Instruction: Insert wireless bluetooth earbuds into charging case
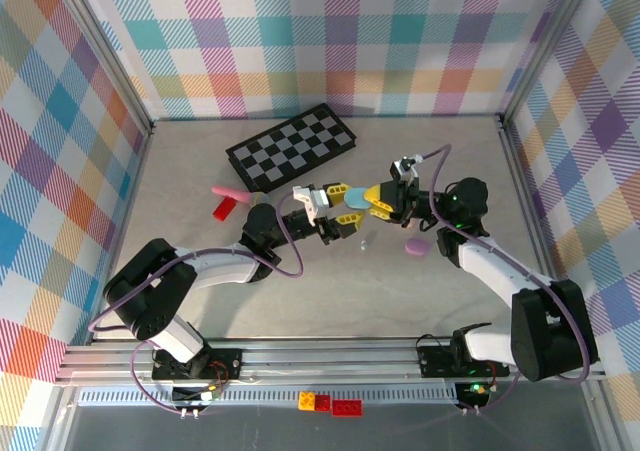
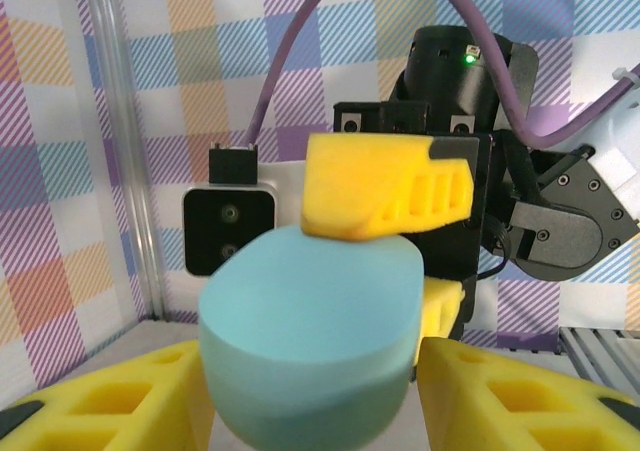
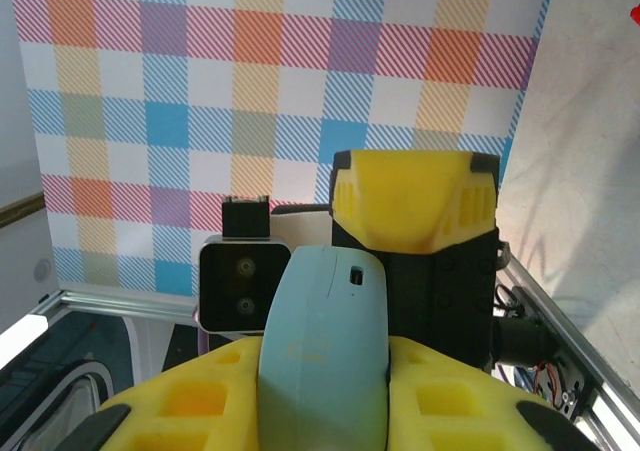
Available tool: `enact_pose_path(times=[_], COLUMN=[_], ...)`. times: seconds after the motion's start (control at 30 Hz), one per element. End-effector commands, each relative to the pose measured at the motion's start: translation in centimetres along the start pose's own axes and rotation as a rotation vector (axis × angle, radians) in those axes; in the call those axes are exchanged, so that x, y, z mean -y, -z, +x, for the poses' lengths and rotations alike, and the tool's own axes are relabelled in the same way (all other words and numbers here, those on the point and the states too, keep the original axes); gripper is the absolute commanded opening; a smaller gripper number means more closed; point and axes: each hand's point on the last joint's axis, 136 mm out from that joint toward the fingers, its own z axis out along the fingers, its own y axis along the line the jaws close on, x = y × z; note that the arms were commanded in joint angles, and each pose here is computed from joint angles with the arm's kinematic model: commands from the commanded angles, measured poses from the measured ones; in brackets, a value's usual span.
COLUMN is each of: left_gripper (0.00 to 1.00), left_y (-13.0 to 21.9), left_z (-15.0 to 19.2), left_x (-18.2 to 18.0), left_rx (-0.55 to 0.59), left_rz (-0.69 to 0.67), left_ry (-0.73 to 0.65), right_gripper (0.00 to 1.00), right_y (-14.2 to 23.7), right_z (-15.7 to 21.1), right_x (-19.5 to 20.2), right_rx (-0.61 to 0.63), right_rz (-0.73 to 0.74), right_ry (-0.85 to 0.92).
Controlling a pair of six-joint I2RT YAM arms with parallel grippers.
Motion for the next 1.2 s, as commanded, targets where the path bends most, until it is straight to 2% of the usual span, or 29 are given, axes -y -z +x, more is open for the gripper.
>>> enact_pose_path(times=[0.0,0.47,0.63,1.17], left_gripper=[0.54,0.46,0.51,0.51], left_y=[-0.5,-0.7,-0.9,-0.8], left_z=[-2.5,-2.2,-1.9,-1.7], left_x=[0.6,1.4,1.3,1.4], left_rx=[0.077,0.069,0.063,0.059], left_rz=[0.05,0.105,0.111,0.117], left_ry=[-0.037,-0.023,-0.018,-0.02], right_gripper=[0.0,0.0,0.0,0.0], right_y=[0.0,-0.1,-0.3,-0.4], right_z=[1.0,0.6,0.6,0.4], right_x=[-0.2,-0.6,-1.0,-1.3], right_rx=[-0.029,-0.019,-0.023,-0.012], right_rz=[0.008,0.0,-0.008,-0.026], right_ry=[0.044,0.054,0.061,0.067])
